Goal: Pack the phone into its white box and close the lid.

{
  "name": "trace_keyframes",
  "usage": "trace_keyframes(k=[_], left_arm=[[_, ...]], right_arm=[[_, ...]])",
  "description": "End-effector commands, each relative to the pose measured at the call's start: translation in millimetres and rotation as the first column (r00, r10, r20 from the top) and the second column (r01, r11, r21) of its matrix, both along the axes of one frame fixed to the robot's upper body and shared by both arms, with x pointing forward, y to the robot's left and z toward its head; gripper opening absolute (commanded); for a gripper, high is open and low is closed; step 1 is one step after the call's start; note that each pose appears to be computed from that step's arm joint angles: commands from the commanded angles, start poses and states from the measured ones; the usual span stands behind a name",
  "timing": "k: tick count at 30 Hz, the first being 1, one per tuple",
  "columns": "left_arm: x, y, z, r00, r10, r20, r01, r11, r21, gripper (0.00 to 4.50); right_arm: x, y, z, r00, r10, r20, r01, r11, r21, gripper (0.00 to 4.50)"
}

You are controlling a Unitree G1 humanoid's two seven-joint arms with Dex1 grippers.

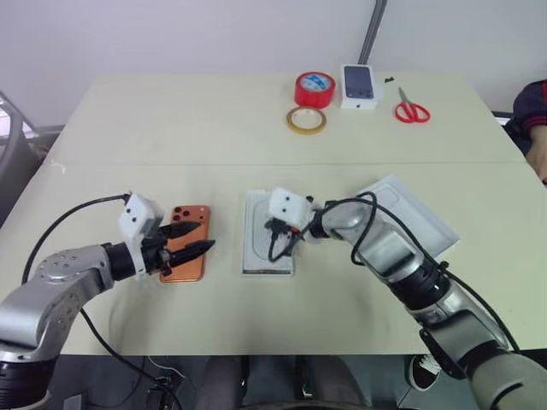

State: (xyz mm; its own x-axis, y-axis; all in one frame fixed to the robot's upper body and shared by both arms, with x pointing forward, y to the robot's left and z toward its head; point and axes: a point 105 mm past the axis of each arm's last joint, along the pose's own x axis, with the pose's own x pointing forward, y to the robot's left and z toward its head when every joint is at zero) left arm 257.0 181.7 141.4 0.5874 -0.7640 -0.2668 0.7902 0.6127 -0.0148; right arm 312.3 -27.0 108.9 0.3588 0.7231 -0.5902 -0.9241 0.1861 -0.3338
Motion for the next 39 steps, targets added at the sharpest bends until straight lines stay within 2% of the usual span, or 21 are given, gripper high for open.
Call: trace_keyframes(k=[1,7,17,22,26,29,33,35,38,39], left_arm=[[-6.4,-1.5,5.6,0.997,-0.056,0.048,0.054,0.997,0.056,2.88],[-6.0,0.9,-1.2,0.996,-0.073,0.044,0.069,0.993,0.1,2.88],[-6.2,0.7,-3.5,0.996,-0.074,0.04,0.07,0.992,0.101,2.88],[-4.5,3.5,-3.1,0.998,-0.042,0.041,0.038,0.995,0.095,2.88],[5.0,14.8,3.7,0.997,0.065,0.046,-0.067,0.997,0.048,2.88],[8.8,21.6,6.0,0.991,0.124,0.039,-0.126,0.992,0.028,2.88],[23.1,48.7,1.0,0.947,0.318,-0.038,-0.318,0.948,0.011,2.88],[30.5,75.8,-3.4,0.871,0.477,-0.119,-0.481,0.877,-0.005,3.41],[29.3,97.7,-4.3,0.787,0.593,-0.169,-0.6,0.8,0.009,4.46],[28.3,100.3,-5.4,0.77,0.611,-0.185,-0.618,0.786,0.019,4.46]], right_arm=[[-22.2,6.1,5.8,0.994,0.111,-0.02,-0.111,0.994,0.005,0.02],[-36.8,4.2,1.3,0.982,0.169,-0.085,-0.17,0.985,-0.004,0.02],[-48.1,3.1,-2.7,0.963,0.232,-0.136,-0.234,0.972,-0.001,0.02],[-39.0,4.4,7.5,0.975,0.206,-0.081,-0.204,0.978,0.036,0.02],[-14.7,6.5,34.6,0.996,0.09,0.003,-0.09,0.987,0.131,0.02],[-1.3,4.3,40.0,0.999,0.025,0.042,-0.03,0.99,0.136,0.02],[12.9,8.9,45.0,0.995,-0.033,0.096,0.018,0.988,0.154,0.02],[17.9,16.8,49.2,0.991,-0.052,0.123,0.03,0.985,0.172,0.0],[12.7,38.4,52.5,0.989,-0.009,0.149,-0.019,0.983,0.185,0.0],[10.1,43.9,52.2,0.988,0.01,0.153,-0.038,0.982,0.183,0.0]])
